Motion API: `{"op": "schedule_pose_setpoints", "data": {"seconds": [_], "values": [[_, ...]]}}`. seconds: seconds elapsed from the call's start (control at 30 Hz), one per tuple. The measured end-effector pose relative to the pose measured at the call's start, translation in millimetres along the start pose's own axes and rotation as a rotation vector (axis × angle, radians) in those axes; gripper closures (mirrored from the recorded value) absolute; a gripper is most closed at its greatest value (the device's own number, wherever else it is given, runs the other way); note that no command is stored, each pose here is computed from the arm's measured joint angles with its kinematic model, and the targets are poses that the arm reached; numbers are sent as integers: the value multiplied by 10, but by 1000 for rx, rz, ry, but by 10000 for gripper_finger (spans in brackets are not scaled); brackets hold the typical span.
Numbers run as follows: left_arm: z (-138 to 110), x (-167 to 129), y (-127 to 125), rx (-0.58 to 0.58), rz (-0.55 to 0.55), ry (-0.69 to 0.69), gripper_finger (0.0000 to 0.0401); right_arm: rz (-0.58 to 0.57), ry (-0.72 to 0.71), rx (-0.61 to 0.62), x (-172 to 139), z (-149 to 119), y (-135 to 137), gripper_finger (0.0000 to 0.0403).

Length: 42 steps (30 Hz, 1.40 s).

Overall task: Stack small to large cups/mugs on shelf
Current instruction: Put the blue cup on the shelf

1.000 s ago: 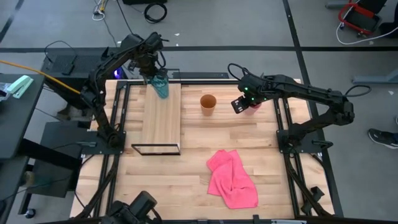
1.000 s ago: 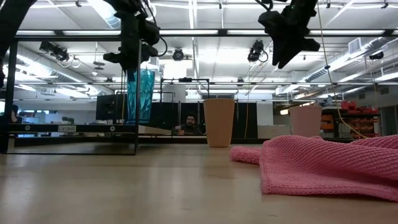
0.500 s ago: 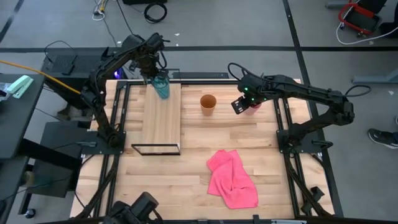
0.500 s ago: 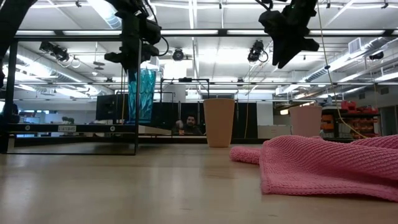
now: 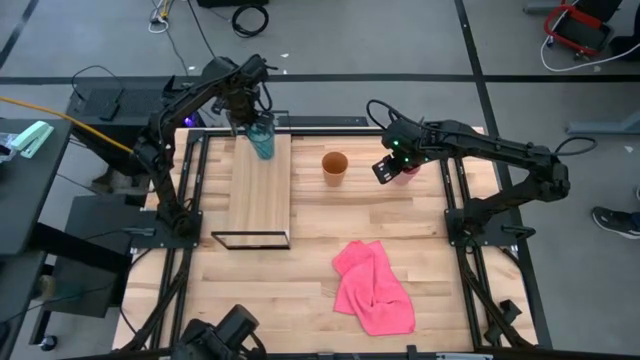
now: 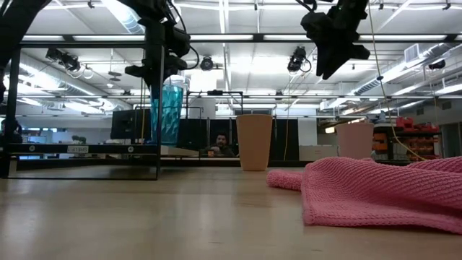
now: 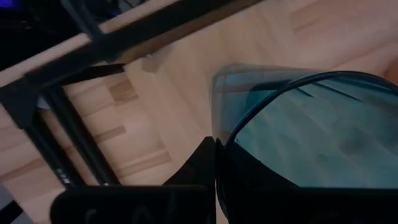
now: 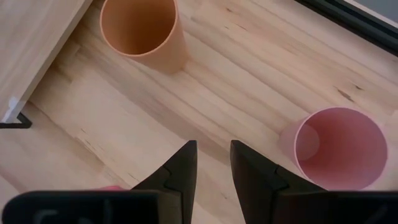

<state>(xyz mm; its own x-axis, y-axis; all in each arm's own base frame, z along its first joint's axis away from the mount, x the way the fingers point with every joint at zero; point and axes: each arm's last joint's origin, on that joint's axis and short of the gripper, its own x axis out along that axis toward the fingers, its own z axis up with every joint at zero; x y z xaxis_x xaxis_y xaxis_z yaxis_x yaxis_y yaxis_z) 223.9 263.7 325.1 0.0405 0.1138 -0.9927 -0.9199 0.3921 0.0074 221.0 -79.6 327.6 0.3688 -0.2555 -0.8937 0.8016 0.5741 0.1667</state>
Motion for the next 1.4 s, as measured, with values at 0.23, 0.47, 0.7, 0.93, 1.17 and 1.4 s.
{"op": "schedule_pose_setpoints", "data": {"seconds": [0.23,0.47,0.7,0.93,1.17,1.4], "values": [[5,8,19,3,11,4,389,0,0,-3,0,0,0,298],[-1,32,21,20,18,29,389,0,0,-12,0,0,0,298],[-27,41,46,18,31,70,389,0,0,-22,0,0,0,298],[-22,52,35,17,30,71,389,0,0,-27,0,0,0,298],[0,109,-6,39,25,88,389,0,0,-30,0,0,0,298],[1,113,-7,41,24,90,377,0,0,-37,-1,0,0,299]]}}
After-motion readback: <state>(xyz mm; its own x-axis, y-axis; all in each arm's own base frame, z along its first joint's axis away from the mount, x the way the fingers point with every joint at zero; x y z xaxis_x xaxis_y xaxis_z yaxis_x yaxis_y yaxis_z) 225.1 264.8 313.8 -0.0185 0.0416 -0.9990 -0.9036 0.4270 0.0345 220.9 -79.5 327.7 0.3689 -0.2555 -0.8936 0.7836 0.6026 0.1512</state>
